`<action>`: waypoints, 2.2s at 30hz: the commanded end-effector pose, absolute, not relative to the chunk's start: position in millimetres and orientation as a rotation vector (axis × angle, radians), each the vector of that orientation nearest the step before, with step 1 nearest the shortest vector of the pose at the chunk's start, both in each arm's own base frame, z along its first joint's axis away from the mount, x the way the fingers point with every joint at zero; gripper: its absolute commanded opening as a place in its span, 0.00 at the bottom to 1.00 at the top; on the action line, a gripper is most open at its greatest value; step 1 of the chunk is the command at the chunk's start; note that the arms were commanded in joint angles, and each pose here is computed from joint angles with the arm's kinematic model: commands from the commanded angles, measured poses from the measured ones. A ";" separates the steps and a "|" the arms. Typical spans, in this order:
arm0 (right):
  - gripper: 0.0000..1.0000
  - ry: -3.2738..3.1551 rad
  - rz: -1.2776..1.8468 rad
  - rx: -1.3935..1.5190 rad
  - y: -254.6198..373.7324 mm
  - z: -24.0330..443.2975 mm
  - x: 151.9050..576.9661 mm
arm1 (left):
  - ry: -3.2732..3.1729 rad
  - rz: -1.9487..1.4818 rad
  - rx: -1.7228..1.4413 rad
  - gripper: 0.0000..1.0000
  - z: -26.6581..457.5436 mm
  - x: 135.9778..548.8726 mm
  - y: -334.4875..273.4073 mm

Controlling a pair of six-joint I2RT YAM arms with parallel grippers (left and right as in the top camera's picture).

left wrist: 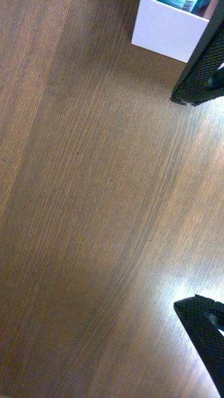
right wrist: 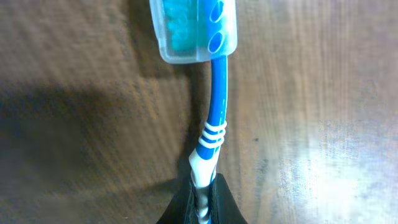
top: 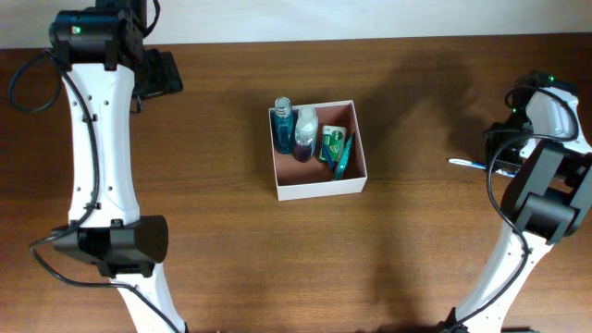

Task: Pack container
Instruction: 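Lower and close the right gripper on the toothbrush handle, then carry the toothbrush over the box and lower it in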

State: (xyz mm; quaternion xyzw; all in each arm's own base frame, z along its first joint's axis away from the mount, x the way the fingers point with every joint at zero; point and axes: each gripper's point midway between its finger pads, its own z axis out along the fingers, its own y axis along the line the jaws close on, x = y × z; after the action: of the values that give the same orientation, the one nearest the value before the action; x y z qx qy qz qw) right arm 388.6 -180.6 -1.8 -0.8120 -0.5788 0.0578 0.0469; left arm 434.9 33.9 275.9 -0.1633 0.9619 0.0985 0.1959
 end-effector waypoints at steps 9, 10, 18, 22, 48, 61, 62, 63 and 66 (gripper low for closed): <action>0.04 -2.231 0.161 -2.011 -182.4 -1.9 391.5 | 2.687 0.272 -0.475 0.99 278.4 433.2 35.1; 0.04 -2.332 0.140 -1.934 -185.6 16.4 398.8 | 2.687 0.272 -0.475 0.99 278.4 433.2 35.1; 0.04 -2.878 -0.332 -1.363 -138.5 117.7 453.0 | 2.687 0.272 -0.475 0.99 278.3 433.1 35.1; 0.04 -3.106 -0.508 -0.969 -86.6 165.7 469.4 | 2.687 0.273 -0.475 0.99 278.4 433.2 35.1; 0.04 -3.071 -0.390 -0.172 173.7 156.0 416.3 | 2.687 0.272 -0.475 0.99 278.4 433.2 35.1; 0.13 -2.930 -0.224 -0.765 186.1 119.9 407.5 | 2.687 0.272 -0.475 0.99 278.3 433.1 35.1; 0.14 -2.927 -0.217 -0.769 185.8 117.6 407.1 | 2.687 0.272 -0.474 0.99 278.4 433.2 34.9; 0.15 -2.926 -0.214 -0.767 186.0 115.6 406.9 | 2.687 0.272 -0.475 0.99 278.3 433.1 35.1; 0.15 -2.938 -0.162 -0.772 179.9 111.3 406.7 | 2.687 0.272 -0.475 0.99 278.4 433.2 35.1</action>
State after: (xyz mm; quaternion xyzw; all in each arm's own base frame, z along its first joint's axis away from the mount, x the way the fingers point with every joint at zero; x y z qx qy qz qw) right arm 407.1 186.2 108.9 -0.2320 -0.9676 -0.0753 0.0651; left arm 434.9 33.9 275.9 -0.1633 0.9619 0.0985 0.1959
